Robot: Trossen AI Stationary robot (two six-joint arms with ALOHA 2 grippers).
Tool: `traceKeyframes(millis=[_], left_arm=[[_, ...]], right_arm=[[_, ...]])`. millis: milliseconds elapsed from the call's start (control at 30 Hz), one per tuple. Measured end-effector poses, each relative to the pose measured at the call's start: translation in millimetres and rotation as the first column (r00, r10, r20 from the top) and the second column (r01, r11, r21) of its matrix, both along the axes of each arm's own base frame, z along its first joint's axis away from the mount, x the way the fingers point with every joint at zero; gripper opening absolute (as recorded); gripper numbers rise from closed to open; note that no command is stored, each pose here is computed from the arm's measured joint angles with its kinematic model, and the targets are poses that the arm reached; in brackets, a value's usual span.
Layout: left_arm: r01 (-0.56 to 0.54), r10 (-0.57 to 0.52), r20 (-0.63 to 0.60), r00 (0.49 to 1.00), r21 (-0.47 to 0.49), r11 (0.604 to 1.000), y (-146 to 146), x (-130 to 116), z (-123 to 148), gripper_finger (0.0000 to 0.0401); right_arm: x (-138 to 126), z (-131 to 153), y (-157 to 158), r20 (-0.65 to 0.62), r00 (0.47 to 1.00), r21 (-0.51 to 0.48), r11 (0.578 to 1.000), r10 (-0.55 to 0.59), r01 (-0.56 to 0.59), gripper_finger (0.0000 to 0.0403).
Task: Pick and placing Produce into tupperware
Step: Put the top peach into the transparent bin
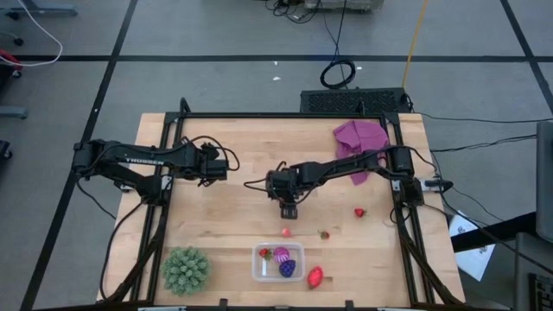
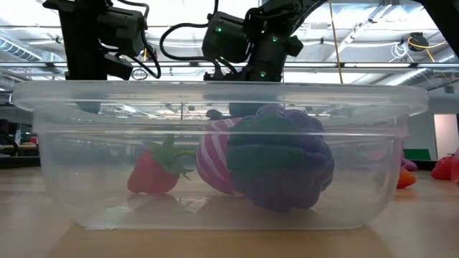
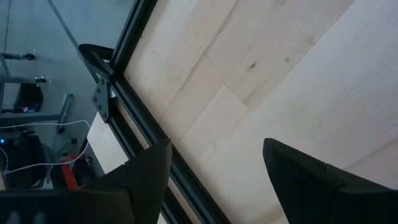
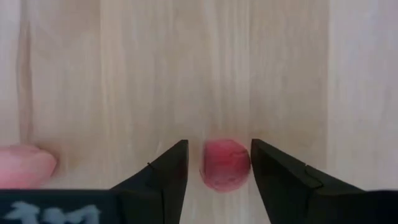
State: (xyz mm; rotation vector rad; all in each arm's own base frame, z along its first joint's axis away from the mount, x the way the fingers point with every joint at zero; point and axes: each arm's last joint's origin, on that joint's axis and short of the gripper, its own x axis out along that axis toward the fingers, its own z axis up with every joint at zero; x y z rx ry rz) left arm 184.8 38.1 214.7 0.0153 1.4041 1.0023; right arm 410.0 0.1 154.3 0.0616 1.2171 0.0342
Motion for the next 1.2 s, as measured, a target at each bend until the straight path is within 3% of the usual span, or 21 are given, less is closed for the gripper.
traceKeyframes(millis=[567,1200], left_arm=[[0.000,0.000,0.000,1.000,0.000,1.000,0.0,0.0,0.0,0.0262],[-0.001,0.001,0.001,1.000,-0.009,1.000,-0.2,0.1,-0.2,0.0260]], right_arm=[[-3.4,-1.1,-0.4,-0.038,0.999,0.000,1.000,-0.009,0.009,0.0193],[-3.5,-1.1,-0.4,-0.038,0.999,0.002,1.000,-0.016,0.016,0.0103]])
